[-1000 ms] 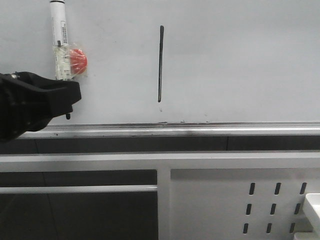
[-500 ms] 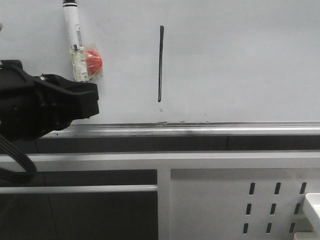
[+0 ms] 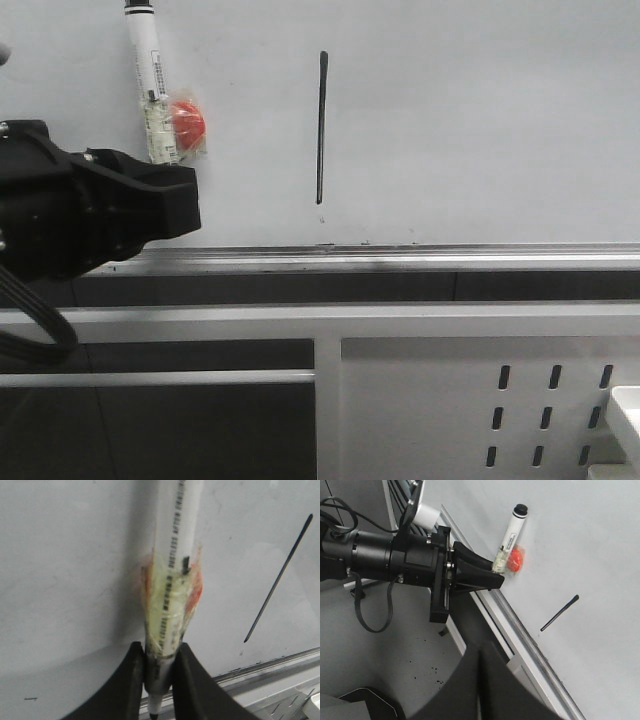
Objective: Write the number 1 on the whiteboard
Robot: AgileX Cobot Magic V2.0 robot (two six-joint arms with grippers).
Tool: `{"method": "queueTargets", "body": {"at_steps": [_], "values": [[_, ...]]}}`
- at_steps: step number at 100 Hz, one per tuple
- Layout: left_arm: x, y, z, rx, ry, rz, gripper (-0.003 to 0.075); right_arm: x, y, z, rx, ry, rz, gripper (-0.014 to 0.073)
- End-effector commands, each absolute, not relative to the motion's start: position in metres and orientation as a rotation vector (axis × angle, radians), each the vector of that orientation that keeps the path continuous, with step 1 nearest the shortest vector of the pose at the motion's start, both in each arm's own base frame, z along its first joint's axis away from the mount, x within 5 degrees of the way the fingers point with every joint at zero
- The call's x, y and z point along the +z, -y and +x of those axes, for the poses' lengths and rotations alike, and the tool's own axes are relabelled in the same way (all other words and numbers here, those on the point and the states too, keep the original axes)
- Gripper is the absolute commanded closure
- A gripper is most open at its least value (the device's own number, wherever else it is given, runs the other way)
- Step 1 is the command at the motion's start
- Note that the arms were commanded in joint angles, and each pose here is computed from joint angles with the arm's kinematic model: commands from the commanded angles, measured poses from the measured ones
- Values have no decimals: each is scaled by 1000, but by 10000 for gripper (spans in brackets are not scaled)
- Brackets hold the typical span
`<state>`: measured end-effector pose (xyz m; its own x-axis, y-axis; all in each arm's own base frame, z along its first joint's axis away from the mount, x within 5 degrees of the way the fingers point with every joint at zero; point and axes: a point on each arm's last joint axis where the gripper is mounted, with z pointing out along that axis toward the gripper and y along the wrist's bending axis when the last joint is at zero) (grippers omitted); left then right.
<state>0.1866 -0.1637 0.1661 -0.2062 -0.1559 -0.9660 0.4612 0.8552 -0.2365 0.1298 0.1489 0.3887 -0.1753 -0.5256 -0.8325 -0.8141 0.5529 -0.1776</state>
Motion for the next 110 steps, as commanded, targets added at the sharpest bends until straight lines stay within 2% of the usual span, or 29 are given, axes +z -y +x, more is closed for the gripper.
{"method": "queueTargets", "body": {"at_steps": [1, 55, 62, 74, 81, 110], "values": [[196, 163, 191, -600, -1432, 157, 740, 407, -146, 129, 396, -1752, -1044, 664], [196, 160, 193, -574, -1438, 111, 731, 407, -146, 129, 396, -1753, -1045, 664], [196, 159, 193, -575, -1434, 111, 685, 407, -146, 129, 396, -1753, -1045, 664], [196, 159, 193, -575, -1434, 111, 552, 407, -146, 129, 395, -1753, -1045, 664], [196, 159, 193, -575, -1434, 111, 508, 407, -146, 129, 395, -1755, -1046, 664], [197, 162, 191, -592, -1427, 143, 504, 407, -146, 129, 395, -1755, -1046, 664]]}}
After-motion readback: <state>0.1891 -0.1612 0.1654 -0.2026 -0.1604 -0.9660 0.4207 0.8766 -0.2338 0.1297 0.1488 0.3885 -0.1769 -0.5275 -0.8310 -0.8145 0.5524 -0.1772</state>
